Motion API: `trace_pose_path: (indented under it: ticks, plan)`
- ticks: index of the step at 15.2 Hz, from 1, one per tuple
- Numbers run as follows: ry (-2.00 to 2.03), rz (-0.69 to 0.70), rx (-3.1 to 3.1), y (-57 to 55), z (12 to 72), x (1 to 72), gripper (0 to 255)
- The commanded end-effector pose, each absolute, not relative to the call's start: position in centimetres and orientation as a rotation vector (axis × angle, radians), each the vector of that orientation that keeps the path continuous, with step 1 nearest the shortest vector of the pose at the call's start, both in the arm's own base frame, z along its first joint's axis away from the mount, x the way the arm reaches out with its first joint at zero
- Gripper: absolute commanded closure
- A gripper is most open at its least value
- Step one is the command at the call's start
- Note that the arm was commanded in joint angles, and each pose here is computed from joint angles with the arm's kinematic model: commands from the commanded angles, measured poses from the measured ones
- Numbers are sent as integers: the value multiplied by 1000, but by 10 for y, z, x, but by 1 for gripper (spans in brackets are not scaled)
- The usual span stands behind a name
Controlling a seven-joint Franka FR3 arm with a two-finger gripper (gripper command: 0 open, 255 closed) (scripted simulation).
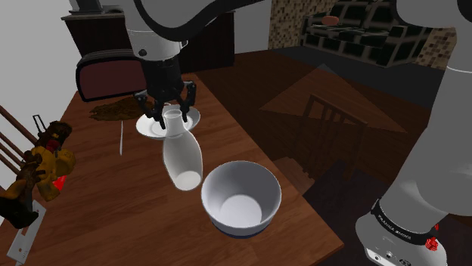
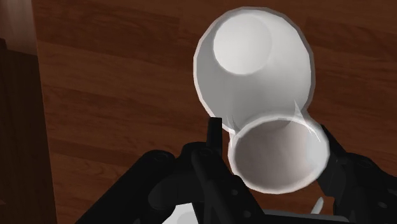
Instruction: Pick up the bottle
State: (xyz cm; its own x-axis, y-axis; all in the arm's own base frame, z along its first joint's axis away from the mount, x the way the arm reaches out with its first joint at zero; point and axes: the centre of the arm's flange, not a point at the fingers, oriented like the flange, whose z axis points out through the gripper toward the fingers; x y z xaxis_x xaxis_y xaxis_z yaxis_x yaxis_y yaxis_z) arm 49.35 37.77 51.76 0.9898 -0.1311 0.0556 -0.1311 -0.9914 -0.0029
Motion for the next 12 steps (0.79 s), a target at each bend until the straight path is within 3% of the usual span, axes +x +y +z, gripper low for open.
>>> trace_pose_path:
  ticks: [1, 12]
  plan:
    - [-206, 85, 3132, 378, 516, 493, 255]
    - [-206, 85, 3132, 378, 548, 493, 255]
